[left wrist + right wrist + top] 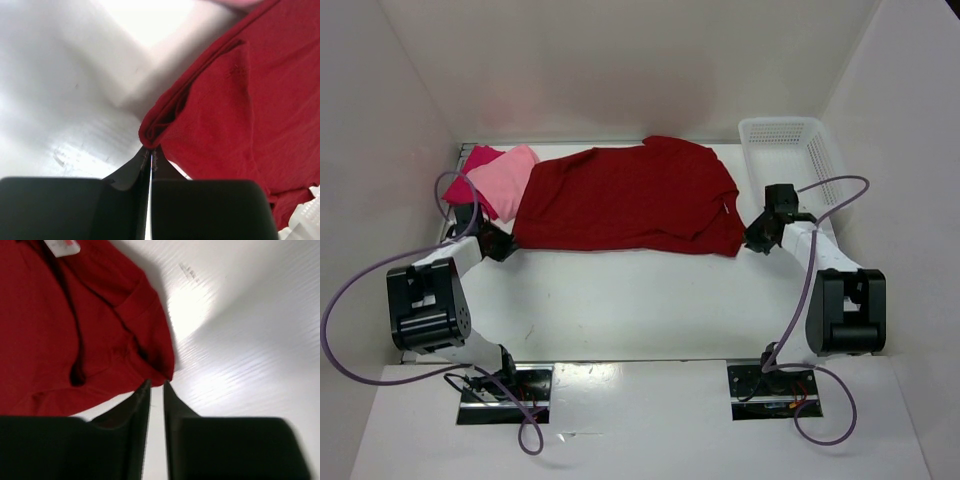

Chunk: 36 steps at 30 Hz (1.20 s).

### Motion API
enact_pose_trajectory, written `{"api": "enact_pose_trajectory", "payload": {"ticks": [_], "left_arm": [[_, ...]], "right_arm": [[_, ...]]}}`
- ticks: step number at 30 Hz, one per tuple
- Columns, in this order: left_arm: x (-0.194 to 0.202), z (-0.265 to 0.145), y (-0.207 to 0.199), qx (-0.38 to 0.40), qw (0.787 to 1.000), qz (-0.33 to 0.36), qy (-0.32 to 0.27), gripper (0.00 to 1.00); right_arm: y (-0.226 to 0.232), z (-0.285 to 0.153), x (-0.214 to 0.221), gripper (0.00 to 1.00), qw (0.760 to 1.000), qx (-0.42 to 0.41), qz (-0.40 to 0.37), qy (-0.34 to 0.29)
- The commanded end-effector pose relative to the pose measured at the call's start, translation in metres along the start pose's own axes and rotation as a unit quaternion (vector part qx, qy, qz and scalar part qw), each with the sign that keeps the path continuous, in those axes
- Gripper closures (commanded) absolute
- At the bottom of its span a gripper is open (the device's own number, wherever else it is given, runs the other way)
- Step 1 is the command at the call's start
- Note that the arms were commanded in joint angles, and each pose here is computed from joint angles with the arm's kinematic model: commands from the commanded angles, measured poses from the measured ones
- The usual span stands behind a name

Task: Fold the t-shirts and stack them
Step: Fold the flattened tshirt in 1/3 of the way

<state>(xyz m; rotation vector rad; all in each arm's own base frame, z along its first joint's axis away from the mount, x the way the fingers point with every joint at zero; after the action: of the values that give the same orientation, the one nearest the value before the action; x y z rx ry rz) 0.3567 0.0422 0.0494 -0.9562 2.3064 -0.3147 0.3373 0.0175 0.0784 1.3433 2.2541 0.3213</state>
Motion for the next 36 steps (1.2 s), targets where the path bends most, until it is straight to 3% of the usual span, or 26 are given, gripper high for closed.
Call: {"api": "enact_pose_trajectory", "payload": {"ticks": [1,6,11,18,25,30,36], "left_arm": [[0.011,-0.006,0.015,-0.023,1.000,0.011,0.008,1.00],[0.015,-0.016,0.018,-0.029,0.999,0.027,0.015,1.00],[0.018,-0.018,0.019,-0.031,0.999,0.026,0.017,1.00],[0.015,-0.017,0.015,-0.021,0.999,0.027,0.011,1.00],[0.020,-0.011,0.016,-0.019,0.999,0.020,0.025,1.00],[0.019,-0.011,0.014,-0.013,0.999,0.021,0.024,1.00],[0.016,-0.011,0.012,-0.010,1.000,0.021,0.020,1.00]], "right_arm": [[-0.006,0.008,0.029,0.75,0.997,-0.024,-0.022,0.074],[0.017,0.006,0.039,0.60,0.989,-0.060,-0.091,0.099],[0.008,0.019,0.040,0.60,0.987,-0.024,-0.115,0.105],[0.003,0.016,0.008,0.59,0.991,0.019,-0.130,0.028],[0.001,0.029,0.029,0.55,0.987,0.024,-0.138,0.072],[0.002,0.035,0.038,0.62,0.989,0.024,-0.115,0.093],[0.009,0.040,0.024,0.90,0.993,0.030,-0.100,0.055]]}}
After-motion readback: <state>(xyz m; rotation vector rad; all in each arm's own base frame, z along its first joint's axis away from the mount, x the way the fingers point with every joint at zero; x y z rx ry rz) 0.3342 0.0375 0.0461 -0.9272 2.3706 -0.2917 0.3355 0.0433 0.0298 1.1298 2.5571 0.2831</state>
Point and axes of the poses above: each gripper's point midway between its finger pads, its own z axis out along the fingers, its own y axis along the line the jaws close on, x = y × z, the point moved 1 cm from there along -z, back along the fingers, and after that the axes turned 14 degrees about z, right-handed, at the moved point
